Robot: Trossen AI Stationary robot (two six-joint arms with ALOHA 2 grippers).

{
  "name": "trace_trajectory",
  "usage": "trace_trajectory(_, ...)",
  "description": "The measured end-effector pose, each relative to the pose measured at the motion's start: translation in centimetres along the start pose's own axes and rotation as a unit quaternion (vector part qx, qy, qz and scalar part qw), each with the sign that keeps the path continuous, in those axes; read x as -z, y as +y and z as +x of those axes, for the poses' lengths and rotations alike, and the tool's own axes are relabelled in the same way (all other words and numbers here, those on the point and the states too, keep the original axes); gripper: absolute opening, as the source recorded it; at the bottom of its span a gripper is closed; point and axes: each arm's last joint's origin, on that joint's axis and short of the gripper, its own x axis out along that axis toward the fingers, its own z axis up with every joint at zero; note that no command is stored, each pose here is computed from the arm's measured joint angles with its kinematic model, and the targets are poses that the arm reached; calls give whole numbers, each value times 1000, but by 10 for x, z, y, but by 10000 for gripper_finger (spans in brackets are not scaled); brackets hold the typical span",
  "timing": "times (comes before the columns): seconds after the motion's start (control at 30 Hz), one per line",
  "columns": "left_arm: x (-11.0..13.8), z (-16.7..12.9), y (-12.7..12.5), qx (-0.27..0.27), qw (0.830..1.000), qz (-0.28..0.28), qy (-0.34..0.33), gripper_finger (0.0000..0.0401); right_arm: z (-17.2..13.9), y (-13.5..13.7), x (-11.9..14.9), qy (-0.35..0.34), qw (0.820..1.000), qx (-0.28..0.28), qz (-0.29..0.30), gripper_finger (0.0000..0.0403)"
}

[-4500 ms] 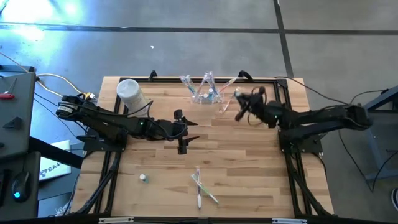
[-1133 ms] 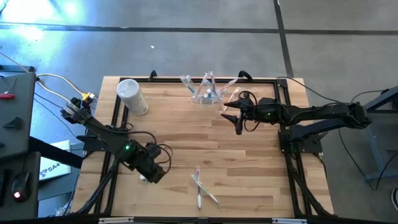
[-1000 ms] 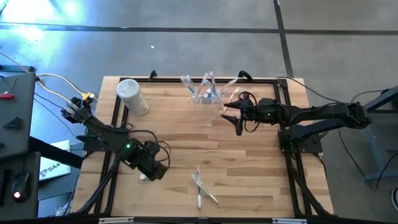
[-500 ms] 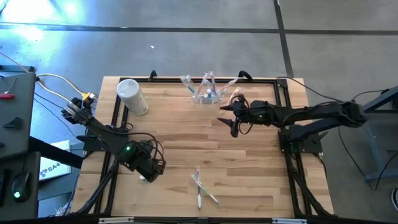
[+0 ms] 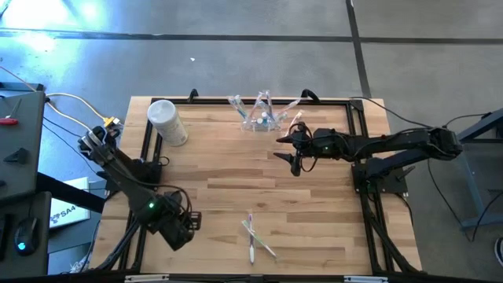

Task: Pick & Place toothbrushing station
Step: Put the mouthwash into the transparent organizer

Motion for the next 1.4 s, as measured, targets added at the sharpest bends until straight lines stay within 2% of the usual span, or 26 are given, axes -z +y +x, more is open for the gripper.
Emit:
trace_trajectory(0.2, 12, 13, -3, 3, 1000, 2, -1, 184, 0, 0, 0, 0, 1000, -3, -1, 231)
trace_trajectory(0.43, 15, 24, -5, -24, 999, -16, -13, 184, 0, 2, 0, 0, 1000, -27, -14, 231)
trace_trajectory(0.97, 9, 23, 0, -52, 998, -19, -42, 184, 0, 2, -3, -15, 999, -29, -25, 231)
trace_trajectory(1.4, 7, 31, 2, -46, 998, -16, -49, 184, -1, 7, -2, -12, 999, -38, -25, 231)
